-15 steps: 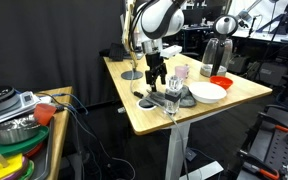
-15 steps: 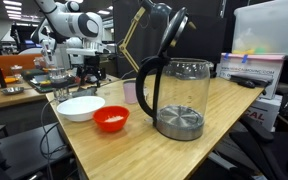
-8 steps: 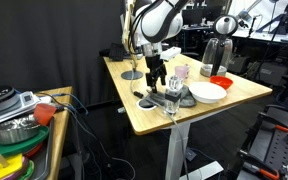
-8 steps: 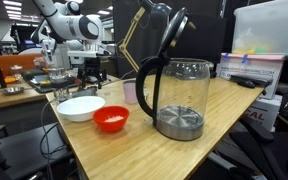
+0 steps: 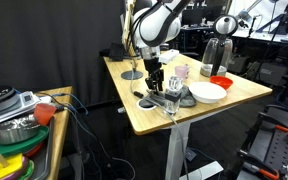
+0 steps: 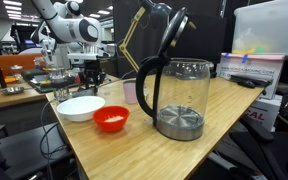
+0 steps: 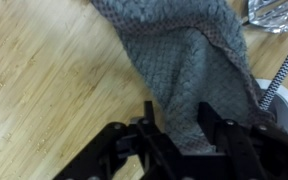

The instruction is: Fold the cloth on the table

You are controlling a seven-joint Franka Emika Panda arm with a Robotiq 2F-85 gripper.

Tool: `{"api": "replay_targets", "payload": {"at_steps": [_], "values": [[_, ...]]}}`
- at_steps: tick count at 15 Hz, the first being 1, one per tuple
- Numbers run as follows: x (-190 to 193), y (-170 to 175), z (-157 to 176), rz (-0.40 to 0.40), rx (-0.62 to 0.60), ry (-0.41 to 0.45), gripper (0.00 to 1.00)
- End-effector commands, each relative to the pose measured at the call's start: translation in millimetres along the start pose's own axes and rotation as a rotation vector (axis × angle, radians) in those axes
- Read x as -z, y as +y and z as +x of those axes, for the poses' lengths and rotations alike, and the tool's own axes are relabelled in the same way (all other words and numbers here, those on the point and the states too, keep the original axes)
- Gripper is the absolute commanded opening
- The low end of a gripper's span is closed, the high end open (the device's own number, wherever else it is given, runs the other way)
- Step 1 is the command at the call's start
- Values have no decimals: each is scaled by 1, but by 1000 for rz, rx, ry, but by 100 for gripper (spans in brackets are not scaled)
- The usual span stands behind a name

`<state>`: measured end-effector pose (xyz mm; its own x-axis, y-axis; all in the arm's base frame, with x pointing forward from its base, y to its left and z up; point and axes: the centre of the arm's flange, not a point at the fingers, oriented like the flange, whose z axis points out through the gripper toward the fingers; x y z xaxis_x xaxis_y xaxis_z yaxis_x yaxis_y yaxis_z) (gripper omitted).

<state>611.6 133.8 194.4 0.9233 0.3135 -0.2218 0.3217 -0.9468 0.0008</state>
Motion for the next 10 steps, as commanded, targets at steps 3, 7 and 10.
{"api": "replay_targets", "payload": {"at_steps": [3,7,10], "values": [[-1,2,10,-16,10,11,50],[4,1,22,-41,14,41,10],[11,4,35,-78,31,62,0]]}}
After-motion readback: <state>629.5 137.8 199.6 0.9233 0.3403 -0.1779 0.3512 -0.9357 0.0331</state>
